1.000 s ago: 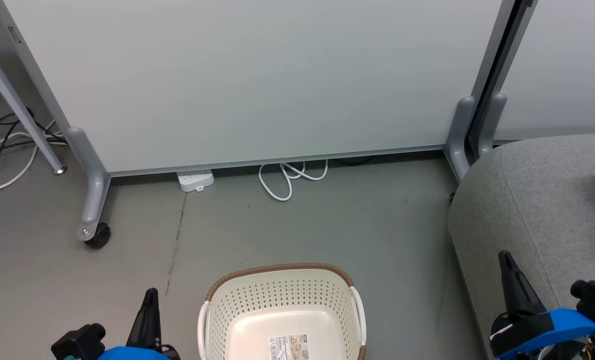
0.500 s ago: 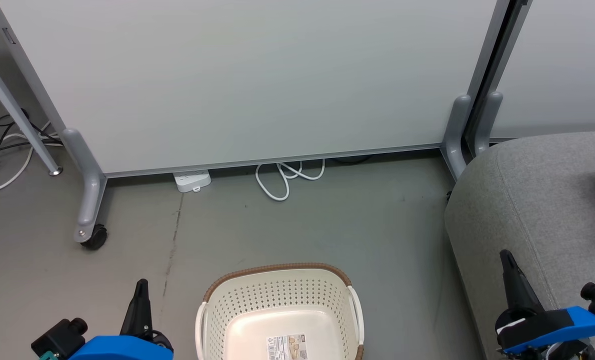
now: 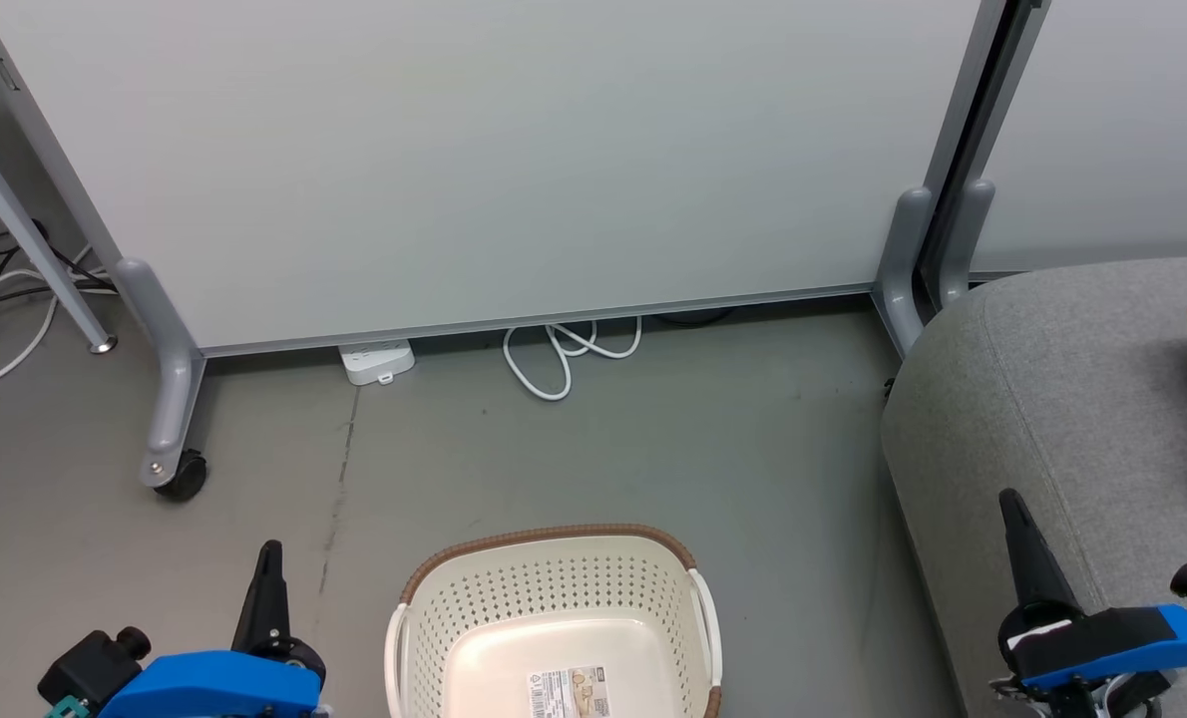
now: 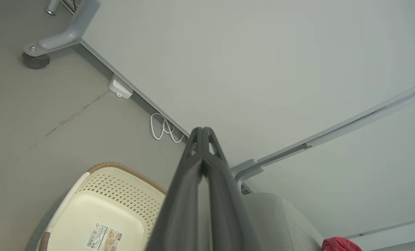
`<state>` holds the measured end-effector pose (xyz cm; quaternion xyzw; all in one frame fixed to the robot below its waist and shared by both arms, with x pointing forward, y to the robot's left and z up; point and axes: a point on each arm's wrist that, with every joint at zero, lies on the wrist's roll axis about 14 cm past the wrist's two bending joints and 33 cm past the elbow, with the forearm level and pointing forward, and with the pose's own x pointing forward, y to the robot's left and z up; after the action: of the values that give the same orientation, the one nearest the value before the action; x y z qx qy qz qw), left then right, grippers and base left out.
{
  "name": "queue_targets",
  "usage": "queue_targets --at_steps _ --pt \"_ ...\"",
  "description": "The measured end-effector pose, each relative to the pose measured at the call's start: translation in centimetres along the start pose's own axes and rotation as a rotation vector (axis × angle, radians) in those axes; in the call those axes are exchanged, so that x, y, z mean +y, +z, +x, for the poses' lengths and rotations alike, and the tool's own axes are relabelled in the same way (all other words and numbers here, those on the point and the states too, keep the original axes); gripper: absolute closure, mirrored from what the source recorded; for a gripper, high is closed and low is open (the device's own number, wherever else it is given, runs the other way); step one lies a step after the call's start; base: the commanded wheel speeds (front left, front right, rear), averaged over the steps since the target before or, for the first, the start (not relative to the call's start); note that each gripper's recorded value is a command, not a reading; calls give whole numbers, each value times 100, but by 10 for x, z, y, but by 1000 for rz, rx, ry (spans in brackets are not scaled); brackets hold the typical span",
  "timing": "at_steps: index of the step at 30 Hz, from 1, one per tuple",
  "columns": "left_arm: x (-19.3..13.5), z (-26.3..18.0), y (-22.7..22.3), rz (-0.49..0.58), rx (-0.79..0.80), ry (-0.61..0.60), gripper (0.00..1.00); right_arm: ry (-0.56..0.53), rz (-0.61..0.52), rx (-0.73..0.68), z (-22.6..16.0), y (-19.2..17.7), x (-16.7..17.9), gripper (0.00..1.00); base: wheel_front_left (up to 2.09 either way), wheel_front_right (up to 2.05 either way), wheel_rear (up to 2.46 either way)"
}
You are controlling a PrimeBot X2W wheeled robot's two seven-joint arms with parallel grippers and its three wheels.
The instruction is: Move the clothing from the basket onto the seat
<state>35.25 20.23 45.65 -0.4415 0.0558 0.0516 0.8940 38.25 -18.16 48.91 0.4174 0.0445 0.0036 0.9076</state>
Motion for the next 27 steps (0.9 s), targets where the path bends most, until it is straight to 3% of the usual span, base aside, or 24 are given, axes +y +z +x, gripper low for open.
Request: queue_targets --at_steps 27 --pt "-15 12 13 -274 -14 -37 100 11 294 -23 2 8 1 100 0 0 0"
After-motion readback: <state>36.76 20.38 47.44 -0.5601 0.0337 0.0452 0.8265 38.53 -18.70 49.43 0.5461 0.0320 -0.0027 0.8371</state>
